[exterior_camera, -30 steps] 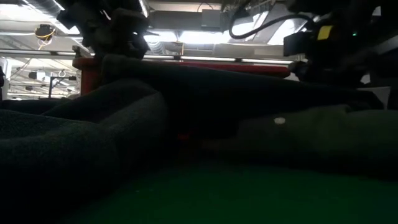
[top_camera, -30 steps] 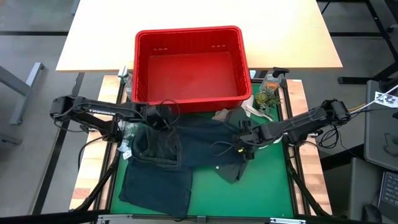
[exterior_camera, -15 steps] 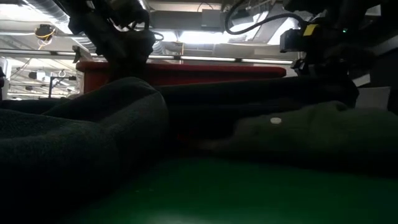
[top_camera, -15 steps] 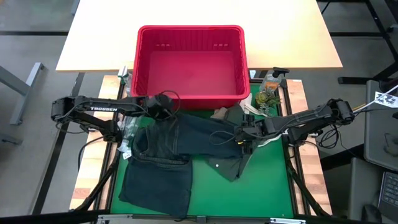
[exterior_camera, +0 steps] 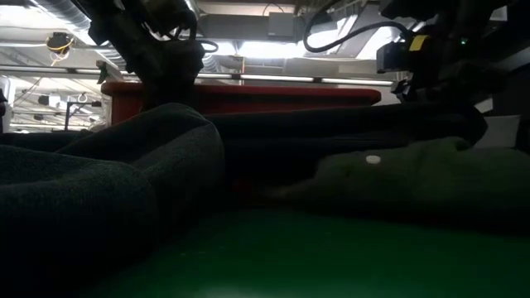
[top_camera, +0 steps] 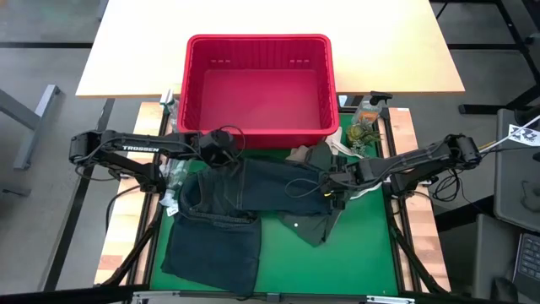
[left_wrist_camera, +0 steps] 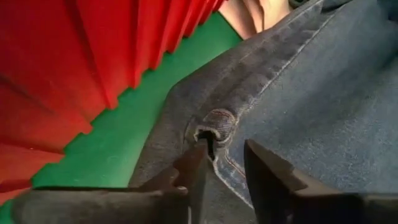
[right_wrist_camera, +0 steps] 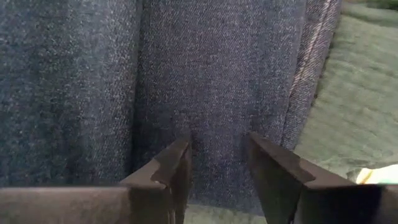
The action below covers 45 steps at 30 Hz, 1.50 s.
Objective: Fold laundry
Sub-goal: Fold the dark blue pants
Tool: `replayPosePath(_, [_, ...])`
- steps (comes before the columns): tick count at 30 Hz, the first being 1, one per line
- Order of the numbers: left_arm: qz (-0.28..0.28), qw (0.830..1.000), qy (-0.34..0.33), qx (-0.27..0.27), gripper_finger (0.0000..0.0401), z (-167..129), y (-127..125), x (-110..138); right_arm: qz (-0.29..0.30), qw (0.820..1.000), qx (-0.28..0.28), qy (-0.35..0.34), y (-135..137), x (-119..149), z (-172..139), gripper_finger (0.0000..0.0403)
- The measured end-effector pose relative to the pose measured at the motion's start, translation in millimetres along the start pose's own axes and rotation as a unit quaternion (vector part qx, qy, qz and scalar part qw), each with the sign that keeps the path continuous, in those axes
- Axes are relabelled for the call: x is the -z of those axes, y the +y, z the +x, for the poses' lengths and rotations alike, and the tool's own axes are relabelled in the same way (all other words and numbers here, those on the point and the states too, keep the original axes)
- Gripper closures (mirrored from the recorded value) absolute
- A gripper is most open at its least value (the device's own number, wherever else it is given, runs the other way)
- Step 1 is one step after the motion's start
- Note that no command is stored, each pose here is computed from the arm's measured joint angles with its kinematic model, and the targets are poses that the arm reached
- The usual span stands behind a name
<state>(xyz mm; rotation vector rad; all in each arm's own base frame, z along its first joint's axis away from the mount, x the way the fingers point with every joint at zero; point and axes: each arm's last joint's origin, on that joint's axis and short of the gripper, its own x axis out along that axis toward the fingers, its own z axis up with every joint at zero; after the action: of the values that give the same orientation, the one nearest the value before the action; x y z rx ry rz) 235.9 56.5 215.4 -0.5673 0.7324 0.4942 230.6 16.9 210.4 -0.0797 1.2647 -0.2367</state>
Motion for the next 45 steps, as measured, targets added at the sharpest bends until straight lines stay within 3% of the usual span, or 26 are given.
replayPosePath(4, [0.001, 1.000, -0.001, 0.001, 0.0283, -2.0, 0.2, -0.1, 0.001, 1.000, -0.001, -0.003, -1.9, 2.7, -5.4, 0.0246])
replayPosePath(12, [0.033, 0.999, 0.002, 0.028, 0.0280, -7.0, -8.3, -1.4, 0.011, 0.999, -0.020, -0.039, -9.1, 12.0, -29.7, 0.0246])
replayPosePath(21, [0.070, 0.994, -0.015, 0.085, 0.0280, -16.7, -39.4, -0.3, 0.019, 0.997, -0.029, -0.072, -13.5, 16.9, -44.0, 0.0246])
replayPosePath(29, [0.100, 0.986, -0.047, 0.129, 0.0280, -22.7, -66.0, 9.4, 0.013, 0.986, -0.155, -0.052, -6.2, 18.2, -45.5, 0.0246])
replayPosePath(36, [0.115, 0.985, -0.077, 0.108, 0.0280, -14.6, -81.8, 18.7, 0.123, 0.972, -0.201, 0.021, -4.4, 26.1, -45.8, 0.0246])
replayPosePath(41, [0.124, 0.984, -0.066, 0.107, 0.0279, -6.8, -86.4, 24.7, 0.140, 0.956, -0.236, 0.102, -5.3, 42.8, -51.8, 0.0246])
replayPosePath(45, [0.129, 0.984, -0.057, 0.105, 0.0280, -3.5, -88.2, 28.2, 0.141, 0.960, -0.241, 0.037, -12.5, 50.6, -69.9, 0.0246])
